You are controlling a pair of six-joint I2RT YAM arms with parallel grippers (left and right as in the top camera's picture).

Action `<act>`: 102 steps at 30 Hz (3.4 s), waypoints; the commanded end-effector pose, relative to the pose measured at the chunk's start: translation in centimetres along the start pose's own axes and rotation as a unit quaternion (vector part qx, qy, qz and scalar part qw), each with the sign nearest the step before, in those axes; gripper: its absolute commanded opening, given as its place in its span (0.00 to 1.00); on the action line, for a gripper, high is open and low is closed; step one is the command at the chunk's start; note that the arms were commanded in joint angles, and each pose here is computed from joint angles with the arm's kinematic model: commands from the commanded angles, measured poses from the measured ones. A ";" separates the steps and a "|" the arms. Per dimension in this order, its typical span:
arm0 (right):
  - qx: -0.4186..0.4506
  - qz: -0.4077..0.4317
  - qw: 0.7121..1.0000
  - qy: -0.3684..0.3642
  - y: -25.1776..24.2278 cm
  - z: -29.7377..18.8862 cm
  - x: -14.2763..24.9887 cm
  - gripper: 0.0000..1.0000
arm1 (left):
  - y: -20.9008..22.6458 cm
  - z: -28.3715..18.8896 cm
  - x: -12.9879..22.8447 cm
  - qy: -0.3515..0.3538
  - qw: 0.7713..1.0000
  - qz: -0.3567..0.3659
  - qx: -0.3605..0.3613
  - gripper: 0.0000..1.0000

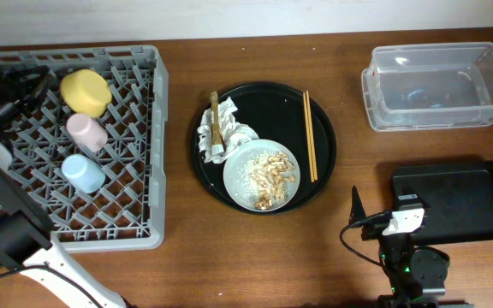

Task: Sort waste into correct bins and load items into the dishwasher rack
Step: 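Carry the yellow bowl to the rack's top edge and lower it, then adjust the yellow bowl in the rack with the left gripper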

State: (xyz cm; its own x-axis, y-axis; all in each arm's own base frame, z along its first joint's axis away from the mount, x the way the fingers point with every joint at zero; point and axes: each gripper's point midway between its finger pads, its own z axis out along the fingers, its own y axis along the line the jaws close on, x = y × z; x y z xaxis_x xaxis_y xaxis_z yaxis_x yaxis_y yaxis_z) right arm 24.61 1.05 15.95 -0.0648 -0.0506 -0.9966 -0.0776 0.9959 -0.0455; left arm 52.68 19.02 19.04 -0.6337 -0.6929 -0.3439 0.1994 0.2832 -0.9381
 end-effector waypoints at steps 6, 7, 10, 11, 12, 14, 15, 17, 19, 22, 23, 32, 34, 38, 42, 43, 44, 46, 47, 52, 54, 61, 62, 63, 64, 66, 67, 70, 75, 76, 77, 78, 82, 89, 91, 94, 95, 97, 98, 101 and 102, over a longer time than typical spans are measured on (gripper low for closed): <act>0.004 0.001 1.000 0.003 -0.2 0.0 0.3 0.98 | 0.8 -3.9 -1.2 -0.018 1.000 0.006 0.001 0.33; 0.004 0.001 1.000 0.003 -0.2 0.0 0.3 0.99 | 0.5 -3.8 -1.1 -0.013 1.000 0.009 0.005 0.31; 0.004 0.001 1.000 0.003 -0.2 0.0 0.3 0.98 | -1.2 -1.9 -0.3 0.015 0.999 0.039 0.026 0.14; 0.004 0.001 1.000 0.003 -0.2 0.0 0.3 0.98 | -2.0 -0.6 0.3 0.029 0.997 0.056 0.036 0.04; 0.004 0.001 1.000 0.003 -0.2 0.0 0.3 0.99 | -2.7 0.7 0.9 0.042 0.996 0.071 0.045 0.01; 0.004 0.001 1.000 0.003 -0.2 0.0 0.3 0.98 | -4.2 3.3 2.4 0.069 0.990 0.103 0.064 0.01; 0.004 0.001 1.000 0.003 -0.2 0.0 0.3 0.98 | -4.7 4.4 3.1 0.079 0.988 0.114 0.071 0.01; 0.004 0.001 1.000 0.003 -0.2 0.0 0.3 0.98 | -5.5 6.7 4.5 0.099 0.984 0.122 0.083 0.01; 0.004 0.001 1.000 0.003 -0.2 0.0 0.3 0.98 | -6.1 8.4 5.8 0.116 0.980 0.132 0.094 0.01; 0.004 0.001 1.000 0.003 -0.2 0.0 0.3 0.98 | -7.4 9.5 6.3 0.122 0.972 0.172 0.109 0.01; 0.004 0.001 1.000 0.003 -0.2 0.0 0.3 0.98 | -7.9 9.5 6.2 0.117 0.967 0.196 0.114 0.02; 0.004 0.001 1.000 0.003 -0.2 0.0 0.3 0.98 | -9.3 9.5 3.0 0.033 0.968 0.223 0.108 0.99; 0.004 0.001 1.000 0.003 -0.2 0.0 0.3 0.98 | -10.8 9.5 2.9 0.043 0.960 0.249 0.117 0.99; 0.004 0.001 1.000 0.003 -0.2 0.0 0.3 0.98 | -15.3 9.2 2.3 0.072 0.935 0.319 0.139 0.99; 0.004 0.001 1.000 0.003 -0.2 0.0 0.3 0.98 | -18.7 9.0 0.9 0.057 0.923 0.351 0.147 0.99; 0.004 0.001 1.000 0.003 -0.2 0.0 0.3 0.98 | -18.7 9.0 1.0 0.061 0.923 0.351 0.147 0.99; 0.004 0.001 1.000 0.003 -0.2 0.0 0.3 0.98 | -18.6 8.9 1.3 0.069 0.922 0.351 0.147 0.99; 0.004 0.001 1.000 0.003 -0.2 0.0 0.3 0.98 | -18.6 9.0 1.3 0.070 0.926 0.341 0.146 0.99; 0.004 0.001 1.000 0.003 -0.2 0.0 0.3 0.98 | -18.9 9.2 1.0 0.061 0.931 0.328 0.147 0.99; 0.004 0.001 1.000 0.003 -0.2 0.0 0.3 0.98 | -20.6 10.2 -3.4 -0.063 0.971 0.170 0.158 0.99; 0.004 0.001 1.000 0.003 -0.2 0.0 0.3 0.98 | -19.4 10.4 -4.9 -0.090 0.978 0.128 0.138 0.99; 0.004 0.001 1.000 0.003 -0.2 0.0 0.3 0.98 | -10.1 10.3 -3.4 -0.016 0.990 0.142 0.003 0.99; 0.004 0.001 1.000 0.003 -0.2 0.0 0.3 0.98 | -9.8 9.6 -3.9 -0.022 0.990 0.140 -0.005 0.99; 0.004 0.001 1.000 0.003 -0.2 0.0 0.3 0.99 | -9.5 8.9 -4.4 -0.030 0.990 0.135 -0.012 0.99; 0.004 0.001 1.000 0.003 -0.2 0.0 0.3 0.98 | -9.5 8.4 -4.7 -0.033 0.990 0.134 -0.016 0.99; 0.004 0.001 1.000 0.003 -0.2 0.0 0.3 0.98 | -9.0 7.6 -4.8 -0.034 0.988 0.145 -0.033 0.99; 0.004 0.001 1.000 0.003 -0.2 0.0 0.3 0.98 | -8.4 7.1 -4.8 -0.037 0.986 0.154 -0.060 0.99; 0.004 0.001 1.000 0.003 -0.2 0.0 0.3 0.98 | -2.9 2.2 -4.7 -0.067 0.919 0.178 -0.344 0.99; 0.004 0.001 1.000 0.003 -0.2 0.0 0.3 0.99 | -5.7 1.4 -3.9 -0.021 0.808 0.335 -0.484 0.99; 0.004 0.001 1.000 0.003 -0.2 0.0 0.3 0.98 | -7.4 3.4 -3.0 -0.013 0.827 0.348 -0.441 0.99; 0.004 0.001 1.000 0.003 -0.2 0.0 0.3 0.98 | -8.4 4.5 -2.4 -0.007 0.838 0.355 -0.414 0.99; 0.004 0.001 1.000 0.003 -0.2 0.0 0.3 0.98 | -10.0 6.5 -1.0 0.010 0.858 0.365 -0.361 0.99; 0.004 0.001 1.000 0.003 -0.2 0.0 0.3 0.98 | -11.3 8.9 0.2 0.022 0.865 0.381 -0.325 0.99; 0.004 0.001 1.000 0.003 -0.2 0.0 0.3 0.98 | -8.7 8.6 0.1 0.030 0.804 0.411 -0.428 0.16; 0.004 0.001 1.000 0.003 -0.2 0.0 0.3 0.98 | -7.6 9.2 0.4 0.037 0.805 0.407 -0.429 0.04; 0.004 0.001 1.000 0.003 -0.2 0.0 0.3 0.98 | -4.9 9.9 1.2 0.058 0.807 0.394 -0.436 0.02; 0.004 0.001 1.000 0.003 -0.2 0.0 0.3 0.98 | -3.8 9.8 1.2 0.063 0.804 0.388 -0.446 0.00; 0.004 0.001 1.000 0.003 -0.2 0.0 0.3 0.98 | -1.5 8.9 1.1 0.069 0.786 0.376 -0.486 0.00; 0.004 0.001 1.000 0.003 -0.2 0.0 0.3 0.98 | -0.3 8.3 1.1 0.078 0.772 0.376 -0.505 0.00; 0.004 0.001 1.000 0.003 -0.2 0.0 0.3 0.98 | 1.5 8.5 1.9 0.116 0.759 0.394 -0.505 0.00; 0.004 0.001 1.000 0.003 -0.2 0.0 0.3 0.98 | 1.9 8.5 2.0 0.119 0.759 0.392 -0.506 0.00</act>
State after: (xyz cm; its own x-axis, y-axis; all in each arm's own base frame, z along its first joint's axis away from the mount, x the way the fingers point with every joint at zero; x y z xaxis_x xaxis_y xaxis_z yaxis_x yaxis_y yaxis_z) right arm 24.61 1.05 15.92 -0.0659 -0.0509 -0.9965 -0.0777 0.9959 -0.0458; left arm 58.18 12.11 18.09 -0.7280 -0.0064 -0.6856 -0.0433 0.9984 0.0367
